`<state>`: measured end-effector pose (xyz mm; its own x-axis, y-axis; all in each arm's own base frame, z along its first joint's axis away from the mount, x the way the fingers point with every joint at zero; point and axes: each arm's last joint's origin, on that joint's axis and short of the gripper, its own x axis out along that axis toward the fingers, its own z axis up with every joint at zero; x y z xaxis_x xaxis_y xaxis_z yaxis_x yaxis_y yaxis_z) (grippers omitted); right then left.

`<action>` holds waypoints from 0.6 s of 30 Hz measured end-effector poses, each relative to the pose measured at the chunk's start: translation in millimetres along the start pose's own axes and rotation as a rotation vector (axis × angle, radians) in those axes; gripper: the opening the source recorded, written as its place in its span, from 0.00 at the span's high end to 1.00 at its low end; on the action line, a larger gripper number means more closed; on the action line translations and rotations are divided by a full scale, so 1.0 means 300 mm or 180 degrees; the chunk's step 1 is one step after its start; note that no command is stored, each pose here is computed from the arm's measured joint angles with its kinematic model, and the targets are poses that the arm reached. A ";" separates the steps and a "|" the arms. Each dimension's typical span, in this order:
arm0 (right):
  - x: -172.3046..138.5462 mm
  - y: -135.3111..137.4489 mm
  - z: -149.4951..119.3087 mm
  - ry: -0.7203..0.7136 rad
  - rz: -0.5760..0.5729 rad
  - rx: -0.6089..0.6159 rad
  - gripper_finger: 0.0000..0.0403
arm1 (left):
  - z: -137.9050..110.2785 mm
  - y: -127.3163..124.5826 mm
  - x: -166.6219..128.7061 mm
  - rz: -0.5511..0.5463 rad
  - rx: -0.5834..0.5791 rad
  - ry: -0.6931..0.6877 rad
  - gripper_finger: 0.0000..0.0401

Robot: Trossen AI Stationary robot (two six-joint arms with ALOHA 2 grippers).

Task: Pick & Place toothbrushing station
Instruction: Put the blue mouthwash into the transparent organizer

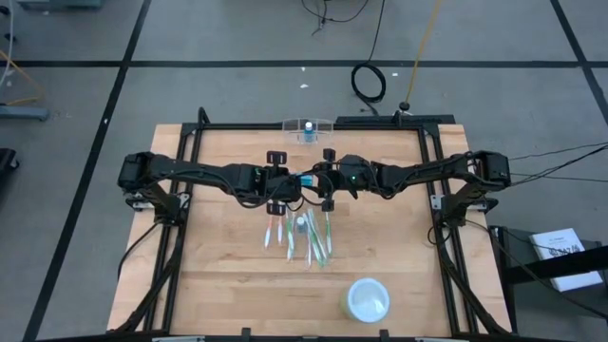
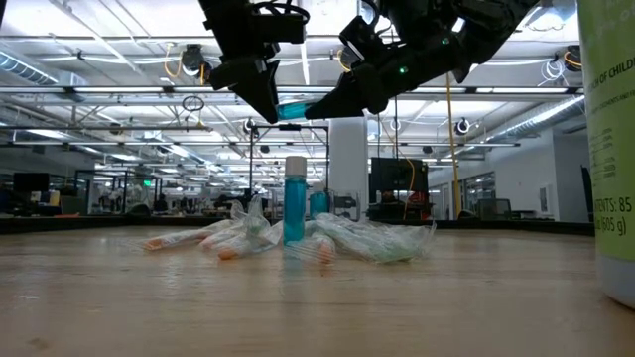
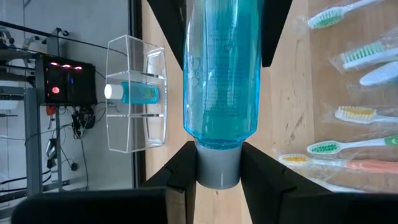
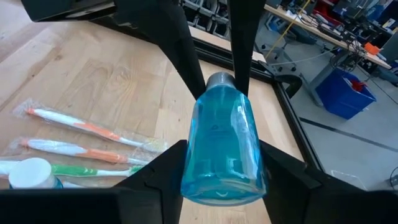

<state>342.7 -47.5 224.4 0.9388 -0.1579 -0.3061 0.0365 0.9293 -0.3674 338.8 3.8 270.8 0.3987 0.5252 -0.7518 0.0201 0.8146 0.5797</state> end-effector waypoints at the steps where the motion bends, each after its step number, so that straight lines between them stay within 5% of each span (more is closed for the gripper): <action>1: 0.000 0.000 0.000 -0.0002 0.0000 0.0000 0.59 | 0.000 0.000 0.000 0.0000 -0.0001 0.0000 0.77; 18: 0.000 -0.002 0.004 -0.0046 -0.0017 0.0017 0.61 | -0.001 0.000 -0.001 0.0024 -0.0202 0.0014 0.77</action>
<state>343.1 -47.7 225.7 0.9434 -0.1582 -0.2914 0.0434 0.9302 -0.3644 338.4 3.9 270.9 0.3947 0.5322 -0.7490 -0.0411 0.8246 0.5643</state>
